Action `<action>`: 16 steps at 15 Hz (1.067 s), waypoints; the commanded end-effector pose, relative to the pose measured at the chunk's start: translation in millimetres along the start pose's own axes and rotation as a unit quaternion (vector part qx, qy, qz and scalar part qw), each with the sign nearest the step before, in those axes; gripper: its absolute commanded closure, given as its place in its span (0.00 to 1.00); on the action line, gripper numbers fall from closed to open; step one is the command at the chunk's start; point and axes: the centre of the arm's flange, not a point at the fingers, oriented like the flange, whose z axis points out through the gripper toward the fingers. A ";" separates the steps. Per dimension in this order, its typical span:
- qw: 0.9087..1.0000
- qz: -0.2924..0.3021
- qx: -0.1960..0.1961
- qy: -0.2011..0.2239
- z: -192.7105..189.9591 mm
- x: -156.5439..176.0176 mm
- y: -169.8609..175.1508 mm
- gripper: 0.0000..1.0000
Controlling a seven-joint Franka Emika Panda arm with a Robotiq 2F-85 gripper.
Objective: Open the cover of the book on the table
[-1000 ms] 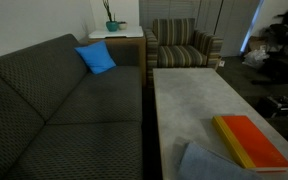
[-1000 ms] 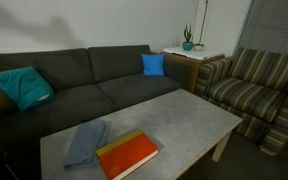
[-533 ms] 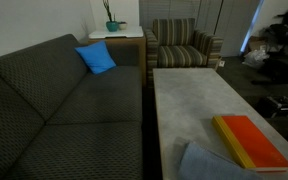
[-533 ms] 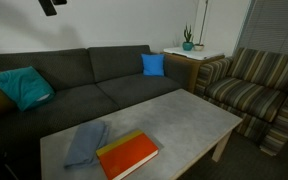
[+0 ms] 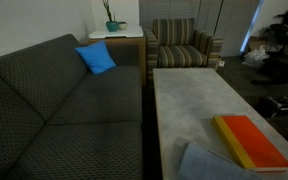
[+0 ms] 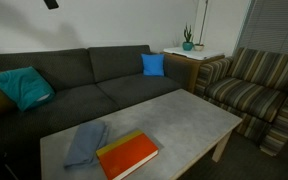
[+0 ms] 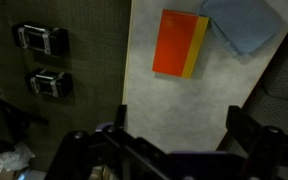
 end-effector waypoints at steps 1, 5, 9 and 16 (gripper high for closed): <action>0.997 -0.025 -0.023 0.067 25.1 13.4 7.8 0.00; 0.988 -0.050 -0.050 0.136 60.4 40.4 25.1 0.00; 0.982 -0.090 -0.053 0.156 104.9 55.2 43.2 0.00; 0.984 -0.077 -0.050 0.155 62.7 37.2 42.0 0.00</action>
